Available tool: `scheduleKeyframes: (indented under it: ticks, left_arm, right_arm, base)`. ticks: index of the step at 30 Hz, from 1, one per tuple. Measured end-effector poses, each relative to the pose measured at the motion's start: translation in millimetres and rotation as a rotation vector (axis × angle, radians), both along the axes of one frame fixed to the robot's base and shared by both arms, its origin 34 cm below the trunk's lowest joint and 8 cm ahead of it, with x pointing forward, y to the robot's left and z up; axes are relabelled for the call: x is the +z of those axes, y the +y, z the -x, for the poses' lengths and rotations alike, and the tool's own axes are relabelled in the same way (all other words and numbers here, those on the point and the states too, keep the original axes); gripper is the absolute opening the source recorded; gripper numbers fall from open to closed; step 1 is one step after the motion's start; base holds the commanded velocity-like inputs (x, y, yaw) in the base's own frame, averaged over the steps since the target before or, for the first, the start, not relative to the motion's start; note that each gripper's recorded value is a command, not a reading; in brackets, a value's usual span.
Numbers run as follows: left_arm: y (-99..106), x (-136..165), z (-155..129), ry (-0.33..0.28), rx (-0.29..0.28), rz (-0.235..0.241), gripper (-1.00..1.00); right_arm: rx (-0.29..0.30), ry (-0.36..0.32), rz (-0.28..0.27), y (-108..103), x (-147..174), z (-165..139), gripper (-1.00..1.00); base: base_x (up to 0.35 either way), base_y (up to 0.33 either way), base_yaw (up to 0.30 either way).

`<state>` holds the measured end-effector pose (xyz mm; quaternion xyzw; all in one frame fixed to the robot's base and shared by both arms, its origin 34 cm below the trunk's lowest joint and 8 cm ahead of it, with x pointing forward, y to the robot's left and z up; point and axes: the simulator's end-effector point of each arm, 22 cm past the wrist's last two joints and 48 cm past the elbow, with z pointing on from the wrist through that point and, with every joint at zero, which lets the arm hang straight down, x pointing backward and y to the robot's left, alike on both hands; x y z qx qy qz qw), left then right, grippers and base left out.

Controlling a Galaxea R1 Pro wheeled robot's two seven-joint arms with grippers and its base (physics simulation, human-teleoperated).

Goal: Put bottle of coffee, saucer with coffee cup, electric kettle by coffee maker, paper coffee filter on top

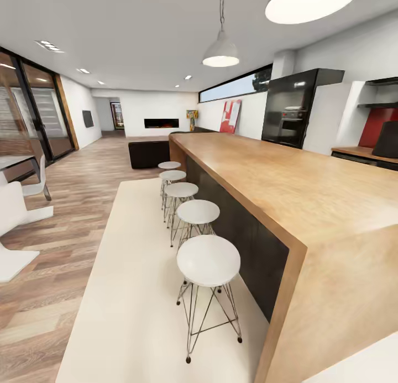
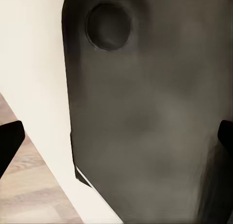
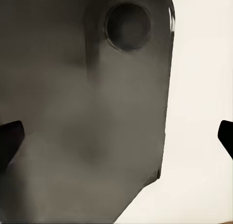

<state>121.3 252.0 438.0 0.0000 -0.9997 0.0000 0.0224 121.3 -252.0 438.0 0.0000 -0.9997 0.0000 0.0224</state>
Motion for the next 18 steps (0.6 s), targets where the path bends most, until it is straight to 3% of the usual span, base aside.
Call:
scheduleKeyframes:
  ticks: [7,14,18]
  left_arm:
    - [-1.2,-0.2,-4.9,-0.015,0.003,0.000,1.00]
    - [-5.4,-0.3,-9.2,-0.032,0.012,0.005,1.00]
    - [-4.6,-0.3,-9.3,-0.032,0.012,0.004,1.00]
  right_arm:
    - [0.001,-0.037,-0.029,24.1,-0.1,-17.7,1.00]
    - [-0.008,-0.051,-0.035,29.0,0.0,-23.4,1.00]
    - [-0.009,-0.059,-0.040,30.4,0.1,-25.2,1.00]
  base:
    - [0.000,0.000,0.000]
    - [0.000,0.000,-0.012]
    - [0.000,0.000,-0.188]
